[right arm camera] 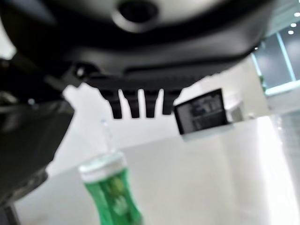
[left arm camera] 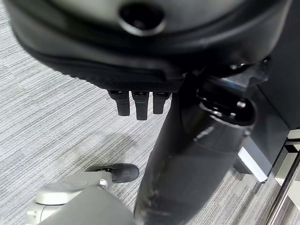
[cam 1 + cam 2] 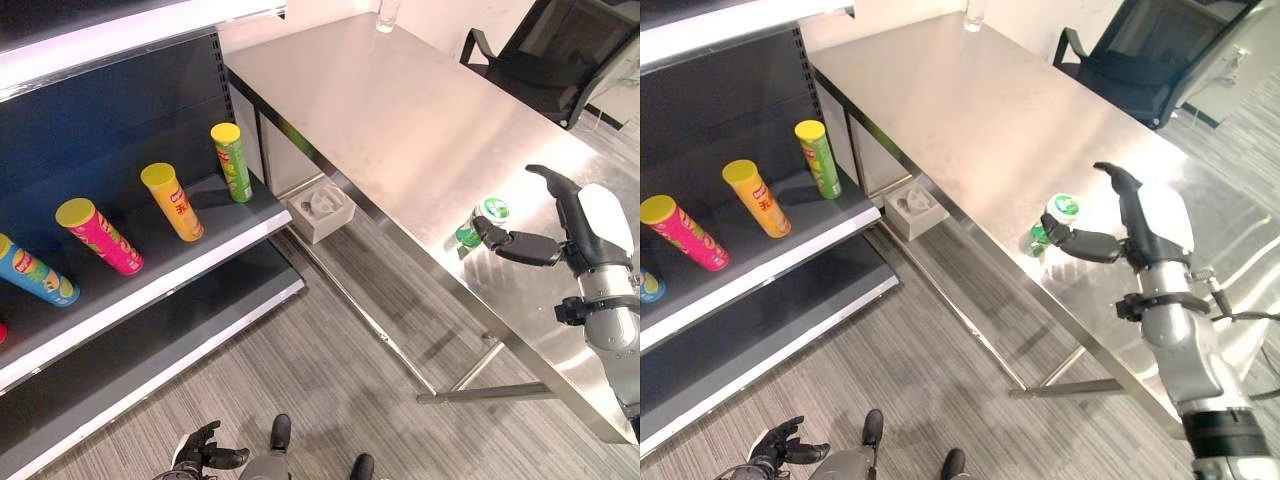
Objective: Put the goods on the table back onto the shelves and tidy them up.
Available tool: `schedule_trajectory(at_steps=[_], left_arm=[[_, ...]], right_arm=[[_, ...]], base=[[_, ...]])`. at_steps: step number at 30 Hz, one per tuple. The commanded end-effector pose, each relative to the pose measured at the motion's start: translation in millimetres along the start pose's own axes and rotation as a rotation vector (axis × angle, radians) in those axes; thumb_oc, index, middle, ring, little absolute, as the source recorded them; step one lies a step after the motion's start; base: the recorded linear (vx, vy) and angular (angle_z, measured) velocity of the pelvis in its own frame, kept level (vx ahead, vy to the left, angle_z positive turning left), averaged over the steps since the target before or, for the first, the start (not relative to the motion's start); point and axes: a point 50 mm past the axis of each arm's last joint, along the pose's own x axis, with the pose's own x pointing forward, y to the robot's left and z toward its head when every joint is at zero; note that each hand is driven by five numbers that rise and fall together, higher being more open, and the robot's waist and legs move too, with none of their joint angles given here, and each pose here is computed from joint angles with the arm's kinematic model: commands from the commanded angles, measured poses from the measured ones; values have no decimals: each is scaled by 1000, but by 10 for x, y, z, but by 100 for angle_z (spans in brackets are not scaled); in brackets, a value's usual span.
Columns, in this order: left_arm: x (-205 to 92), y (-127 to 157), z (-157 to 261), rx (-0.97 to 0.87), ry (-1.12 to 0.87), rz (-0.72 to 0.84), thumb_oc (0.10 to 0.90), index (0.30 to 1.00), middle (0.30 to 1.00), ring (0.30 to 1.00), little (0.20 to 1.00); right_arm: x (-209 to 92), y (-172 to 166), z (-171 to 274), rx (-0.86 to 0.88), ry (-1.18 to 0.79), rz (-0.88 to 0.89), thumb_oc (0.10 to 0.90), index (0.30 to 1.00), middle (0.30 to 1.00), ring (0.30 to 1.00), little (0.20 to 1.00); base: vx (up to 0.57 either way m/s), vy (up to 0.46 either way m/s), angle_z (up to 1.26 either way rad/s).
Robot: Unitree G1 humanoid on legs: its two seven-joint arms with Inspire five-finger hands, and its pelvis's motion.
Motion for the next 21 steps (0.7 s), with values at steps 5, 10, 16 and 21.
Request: schedule_trajectory(at_steps=[5,10,16,21], left_arm=[[25,85,78,34,-37,12,800,900,900,900,900],[23,93,90,37,-44,13,800,900,900,900,900],[17,85,64,38,-35,17,800,900,900,900,900],[11,65,27,45,-22,12,800,900,900,900,900]], right_arm=[[161,-480,219,-91,-130,-174,800,900,900,900,900],[193,-378,174,-81,-94,-161,800,900,900,900,900],[257,-299,168,-48,-69,-185,800,900,900,900,900],[348,-188,154,-12,-34,-189,800,900,900,900,900]], base=[[0,0,0],[5,7,-3],[0,0,0],[13,3,0]])
